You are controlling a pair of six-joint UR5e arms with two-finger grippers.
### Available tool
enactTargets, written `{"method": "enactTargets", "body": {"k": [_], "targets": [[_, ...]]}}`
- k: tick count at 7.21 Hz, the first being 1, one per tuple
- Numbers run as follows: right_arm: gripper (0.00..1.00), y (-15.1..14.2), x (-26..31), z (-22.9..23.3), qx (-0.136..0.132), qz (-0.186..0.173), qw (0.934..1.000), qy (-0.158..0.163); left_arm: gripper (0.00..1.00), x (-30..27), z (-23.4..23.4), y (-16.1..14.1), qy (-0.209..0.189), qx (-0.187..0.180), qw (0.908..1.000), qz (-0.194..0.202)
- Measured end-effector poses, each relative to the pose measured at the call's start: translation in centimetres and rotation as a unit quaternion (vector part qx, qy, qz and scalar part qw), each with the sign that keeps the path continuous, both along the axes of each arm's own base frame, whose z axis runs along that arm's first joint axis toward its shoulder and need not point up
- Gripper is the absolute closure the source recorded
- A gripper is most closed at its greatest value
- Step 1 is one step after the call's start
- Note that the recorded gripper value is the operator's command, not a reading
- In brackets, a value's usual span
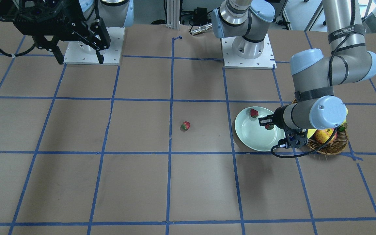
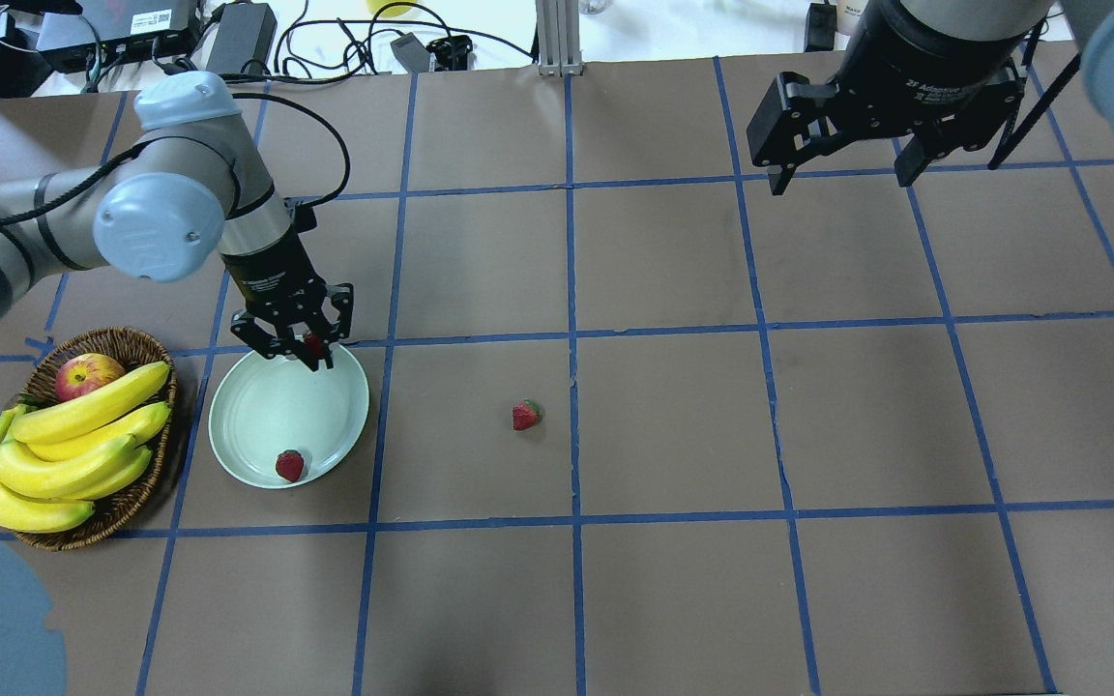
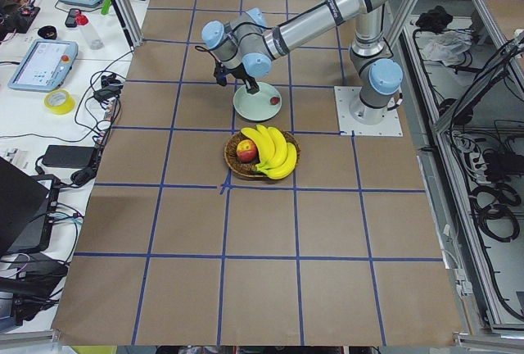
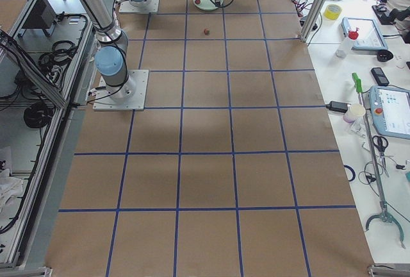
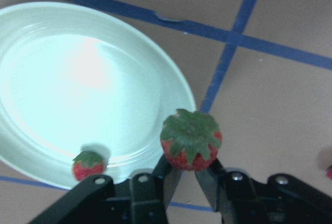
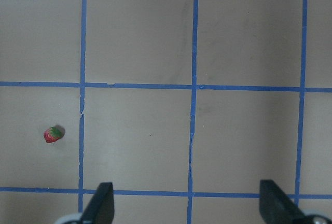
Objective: Collect all strawberries into plate
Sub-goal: 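Lower the strawberry over the plate and open the left gripper, then reach the left gripper to the last strawberry and grasp it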
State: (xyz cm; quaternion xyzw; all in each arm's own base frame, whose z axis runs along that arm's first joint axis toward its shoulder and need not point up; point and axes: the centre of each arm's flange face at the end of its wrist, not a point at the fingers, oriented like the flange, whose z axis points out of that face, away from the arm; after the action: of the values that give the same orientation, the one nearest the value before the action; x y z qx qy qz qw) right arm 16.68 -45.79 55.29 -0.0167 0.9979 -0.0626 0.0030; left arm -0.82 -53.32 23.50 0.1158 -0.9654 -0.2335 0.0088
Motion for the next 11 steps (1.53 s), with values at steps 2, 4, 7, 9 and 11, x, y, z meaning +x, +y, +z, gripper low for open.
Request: {"method": "enactTargets", "body": {"k": [2,4,7,9,11], "targets": [[0.0,0.0,0.0,0.0,0.0,0.0,1.0,0.0,0.0,0.7,-0.9,-0.1,0.001,0.005,1.0,0.008],[0.0,0.0,0.0,0.0,0.0,0.0,1.0,-0.001,0.0,-0.2,-0.2,-0.6,0.004,-0.014,0.9993,0.033],[0.0,0.0,0.0,0.0,0.0,0.0,1.0,-0.001,0.0,-10.0,2.3,-0.9,0.012,-0.05,0.9986,0.012],[0.0,0.0,0.0,0.0,0.0,0.0,1.0,0.0,0.0,-19.5,2.3,-0.1,0.043,-0.109,0.9928,-0.024],[0.0,0.0,0.0,0.0,0.0,0.0,1.0,0.0,0.0,-25.7,0.7,2.0,0.064,-0.15,0.9852,-0.053]]}}
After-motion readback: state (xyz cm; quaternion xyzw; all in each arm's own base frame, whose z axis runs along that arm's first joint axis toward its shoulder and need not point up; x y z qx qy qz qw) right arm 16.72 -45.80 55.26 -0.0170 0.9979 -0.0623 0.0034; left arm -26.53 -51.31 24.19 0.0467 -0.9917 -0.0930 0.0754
